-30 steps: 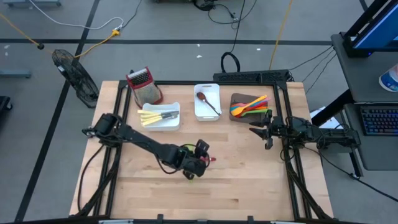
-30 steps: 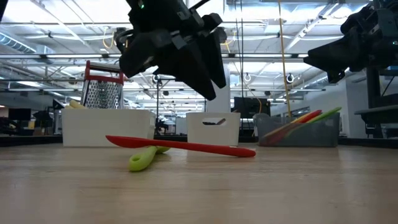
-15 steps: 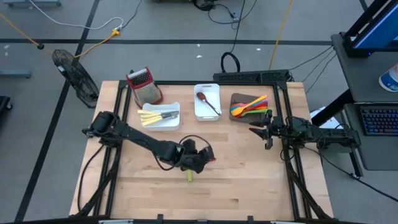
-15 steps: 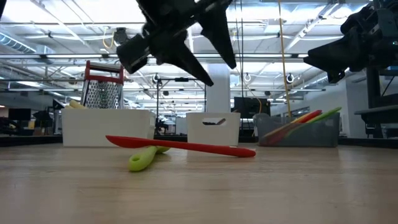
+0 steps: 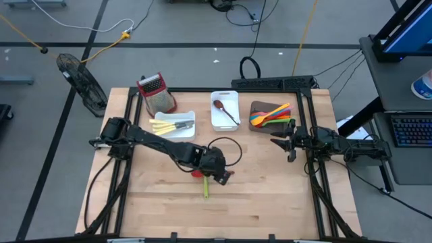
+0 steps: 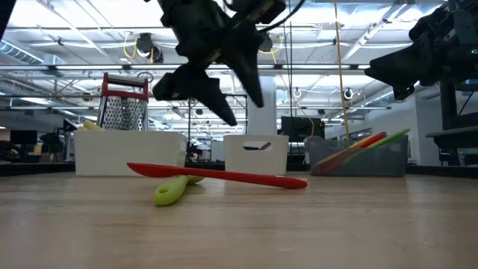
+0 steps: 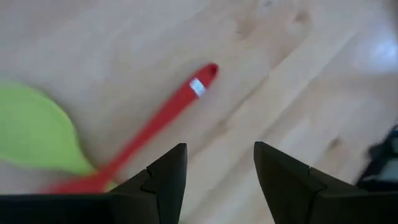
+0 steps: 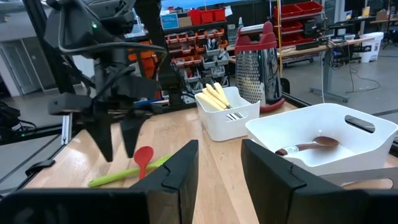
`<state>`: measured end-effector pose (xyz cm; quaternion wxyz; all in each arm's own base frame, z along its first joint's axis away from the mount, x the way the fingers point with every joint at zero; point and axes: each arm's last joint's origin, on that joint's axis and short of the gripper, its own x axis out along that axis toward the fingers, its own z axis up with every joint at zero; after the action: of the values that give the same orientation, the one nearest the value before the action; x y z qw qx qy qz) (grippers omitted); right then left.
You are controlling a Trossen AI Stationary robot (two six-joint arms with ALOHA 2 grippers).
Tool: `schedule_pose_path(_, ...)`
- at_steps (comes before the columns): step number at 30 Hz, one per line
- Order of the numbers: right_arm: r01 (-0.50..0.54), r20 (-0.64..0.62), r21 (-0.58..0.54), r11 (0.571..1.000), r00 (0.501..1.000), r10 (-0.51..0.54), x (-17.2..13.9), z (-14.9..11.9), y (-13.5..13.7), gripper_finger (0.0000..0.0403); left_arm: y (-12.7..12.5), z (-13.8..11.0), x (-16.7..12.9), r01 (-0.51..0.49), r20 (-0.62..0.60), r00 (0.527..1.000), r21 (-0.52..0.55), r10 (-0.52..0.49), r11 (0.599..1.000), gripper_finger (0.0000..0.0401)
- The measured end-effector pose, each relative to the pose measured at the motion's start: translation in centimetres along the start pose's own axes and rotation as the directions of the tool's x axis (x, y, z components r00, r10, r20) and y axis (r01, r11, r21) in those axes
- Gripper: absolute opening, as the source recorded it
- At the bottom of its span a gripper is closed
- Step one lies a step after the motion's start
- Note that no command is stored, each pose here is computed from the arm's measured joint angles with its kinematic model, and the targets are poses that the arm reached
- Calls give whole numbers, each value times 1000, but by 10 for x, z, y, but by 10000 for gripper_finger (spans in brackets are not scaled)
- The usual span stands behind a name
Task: Pick & Place Kitchen Items
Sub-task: Put the red serving spoon into the right white bin
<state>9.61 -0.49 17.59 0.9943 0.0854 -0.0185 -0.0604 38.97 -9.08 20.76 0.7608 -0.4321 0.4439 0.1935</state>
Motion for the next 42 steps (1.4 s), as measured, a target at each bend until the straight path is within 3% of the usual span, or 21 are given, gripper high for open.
schedule_pose_path(4, 0, 0, 0, 1000, 1000, 0, 0, 0, 0, 114, 8, 1, 0, -71, -3, 997, 225, 73, 972, 191)
schedule_pose_path(8, 0, 0, 0, 1000, 1000, 0, 0, 0, 0, 114, 9, -1, 0, -93, 8, 995, 431, 100, 897, 191)
schedule_pose_path(12, 0, 0, 0, 1000, 1000, 0, 0, 0, 0, 114, 2, -9, 0, -46, -3, 998, 616, 61, 787, 191)
schedule_pose_path(15, 0, 0, 0, 1000, 1000, 0, 0, 0, 0, 114, 0, -16, -1, -70, 29, 997, 723, 70, 687, 191)
schedule_pose_path(18, 0, 0, 0, 1000, 1000, 0, 0, 0, 0, 114, -1, -19, -1, -95, 56, 995, 767, 81, 635, 191)
schedule_pose_path(24, 0, 0, 0, 1000, 1000, 0, 0, 0, 0, 114, 3, -22, 12, -114, 47, 991, 778, 124, 618, 191)
schedule_pose_path(33, 0, 0, 0, 1000, 1000, 0, 0, 0, 0, 114, 20, -28, 48, -156, 24, 969, 831, 247, 534, 191)
schedule_pose_path(38, 0, 0, 17, 1000, 1000, 0, 0, 0, 0, 114, 28, -26, 65, -164, 0, 958, 823, 287, 544, 191)
schedule_pose_path(42, 0, 1, 121, 993, 1000, 0, 0, 0, 0, 114, 32, -23, 70, -147, -28, 955, 817, 294, 557, 177)
